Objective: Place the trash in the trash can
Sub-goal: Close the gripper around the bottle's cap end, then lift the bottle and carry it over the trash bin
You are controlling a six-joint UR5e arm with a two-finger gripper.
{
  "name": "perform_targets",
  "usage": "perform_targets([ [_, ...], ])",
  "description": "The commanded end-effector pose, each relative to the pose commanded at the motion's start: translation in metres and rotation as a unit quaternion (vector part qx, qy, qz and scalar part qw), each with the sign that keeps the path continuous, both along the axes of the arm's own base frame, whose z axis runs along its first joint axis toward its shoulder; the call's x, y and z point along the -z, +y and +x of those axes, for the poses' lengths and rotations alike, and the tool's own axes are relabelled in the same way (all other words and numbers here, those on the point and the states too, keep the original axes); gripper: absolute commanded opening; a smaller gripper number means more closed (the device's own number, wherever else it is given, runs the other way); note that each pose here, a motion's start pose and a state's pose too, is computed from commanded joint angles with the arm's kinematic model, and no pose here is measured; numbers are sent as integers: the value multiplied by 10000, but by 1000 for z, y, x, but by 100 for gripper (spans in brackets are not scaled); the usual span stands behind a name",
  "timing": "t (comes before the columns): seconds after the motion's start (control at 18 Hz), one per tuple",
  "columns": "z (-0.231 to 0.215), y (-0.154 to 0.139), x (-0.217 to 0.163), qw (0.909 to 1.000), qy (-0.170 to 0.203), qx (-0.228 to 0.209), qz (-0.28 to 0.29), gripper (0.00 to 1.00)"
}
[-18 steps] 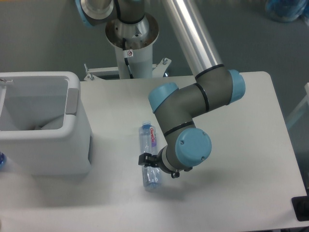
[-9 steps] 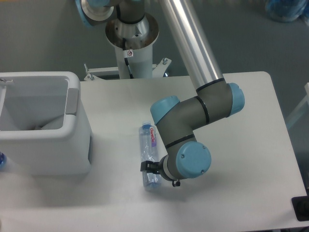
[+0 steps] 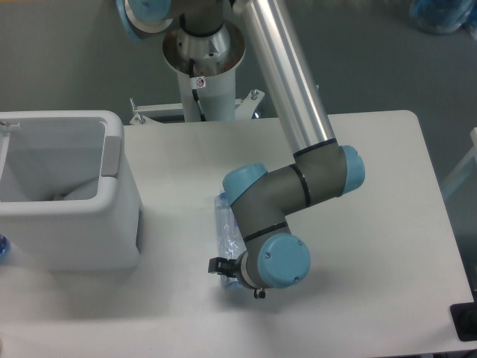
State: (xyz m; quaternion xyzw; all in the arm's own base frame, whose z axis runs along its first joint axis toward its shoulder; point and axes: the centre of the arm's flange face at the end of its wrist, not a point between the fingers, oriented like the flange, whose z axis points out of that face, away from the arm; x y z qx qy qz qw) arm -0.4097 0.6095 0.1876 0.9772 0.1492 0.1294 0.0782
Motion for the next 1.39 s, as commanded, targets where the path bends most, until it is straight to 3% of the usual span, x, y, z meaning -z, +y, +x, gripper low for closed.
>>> perform_targets([
  [0.22, 1, 1, 4, 10000, -23, 15, -20, 95],
  [0.44, 2, 2, 3, 10000, -11, 23, -11, 63],
  [0.61, 3, 3, -2, 10000, 16, 31, 16, 49],
  [1.0, 4, 3, -36, 9996, 163, 28, 217, 49],
  [1.22, 12, 2, -91, 9977, 343, 25, 579, 49],
  [1.39, 32, 0, -160, 9922, 447, 22, 1162, 49],
])
